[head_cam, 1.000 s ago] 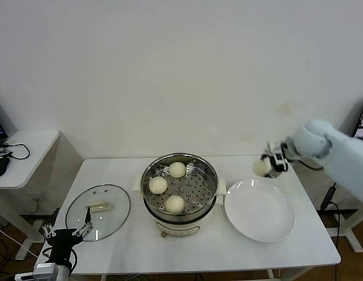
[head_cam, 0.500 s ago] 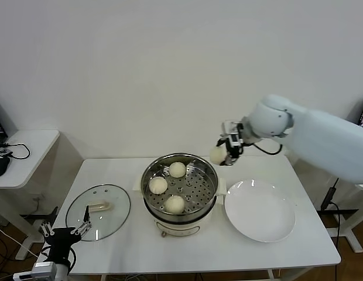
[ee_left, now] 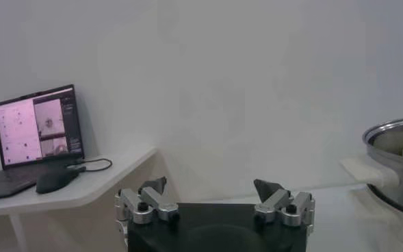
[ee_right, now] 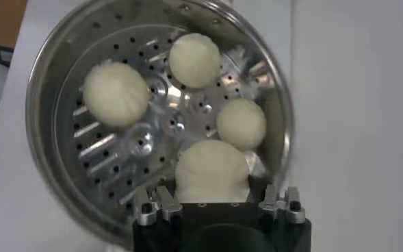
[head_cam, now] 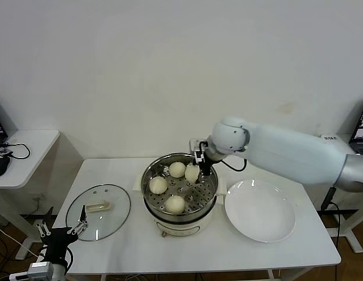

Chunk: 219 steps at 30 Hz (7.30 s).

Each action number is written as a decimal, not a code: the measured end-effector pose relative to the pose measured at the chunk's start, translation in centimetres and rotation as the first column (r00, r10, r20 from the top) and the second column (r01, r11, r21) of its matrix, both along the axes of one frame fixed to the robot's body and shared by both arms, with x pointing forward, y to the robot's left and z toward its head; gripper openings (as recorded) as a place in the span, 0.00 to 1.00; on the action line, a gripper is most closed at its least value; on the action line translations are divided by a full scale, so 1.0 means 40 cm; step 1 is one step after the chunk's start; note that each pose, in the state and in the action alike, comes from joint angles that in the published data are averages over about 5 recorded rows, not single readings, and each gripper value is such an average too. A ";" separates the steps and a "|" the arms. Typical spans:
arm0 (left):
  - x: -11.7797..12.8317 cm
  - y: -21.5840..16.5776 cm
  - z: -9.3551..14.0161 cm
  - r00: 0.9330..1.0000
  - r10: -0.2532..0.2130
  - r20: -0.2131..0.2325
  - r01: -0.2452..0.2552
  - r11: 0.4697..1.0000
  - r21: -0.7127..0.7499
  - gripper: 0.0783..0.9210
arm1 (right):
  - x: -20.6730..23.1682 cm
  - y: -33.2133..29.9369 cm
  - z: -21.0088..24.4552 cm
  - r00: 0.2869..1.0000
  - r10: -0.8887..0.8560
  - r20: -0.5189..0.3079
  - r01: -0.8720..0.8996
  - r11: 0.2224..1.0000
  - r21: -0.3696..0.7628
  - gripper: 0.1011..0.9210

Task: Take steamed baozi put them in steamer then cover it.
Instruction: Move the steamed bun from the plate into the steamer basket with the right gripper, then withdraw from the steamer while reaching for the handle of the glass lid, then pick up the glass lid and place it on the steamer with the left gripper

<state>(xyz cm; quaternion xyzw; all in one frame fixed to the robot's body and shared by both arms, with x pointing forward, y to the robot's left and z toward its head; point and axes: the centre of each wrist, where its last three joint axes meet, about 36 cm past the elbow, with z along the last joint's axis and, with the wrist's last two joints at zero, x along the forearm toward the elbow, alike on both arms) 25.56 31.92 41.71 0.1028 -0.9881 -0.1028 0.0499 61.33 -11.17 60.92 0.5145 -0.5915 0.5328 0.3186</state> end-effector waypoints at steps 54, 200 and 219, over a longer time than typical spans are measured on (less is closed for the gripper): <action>0.011 -0.002 -0.009 1.000 0.000 -0.002 0.000 1.000 -0.008 0.88 | -0.044 -0.043 0.014 0.996 -0.068 0.050 0.063 0.993 0.099 0.88; 0.349 0.258 -0.180 0.972 -0.110 -0.208 0.227 0.205 0.952 0.08 | -0.922 -0.547 -0.583 0.241 -0.970 -0.017 0.235 0.041 0.971 0.88; 0.354 0.071 0.129 0.963 -0.205 -0.178 0.206 0.125 0.971 0.08 | -0.913 -0.533 -0.593 0.264 -0.964 0.026 0.249 0.094 0.964 0.88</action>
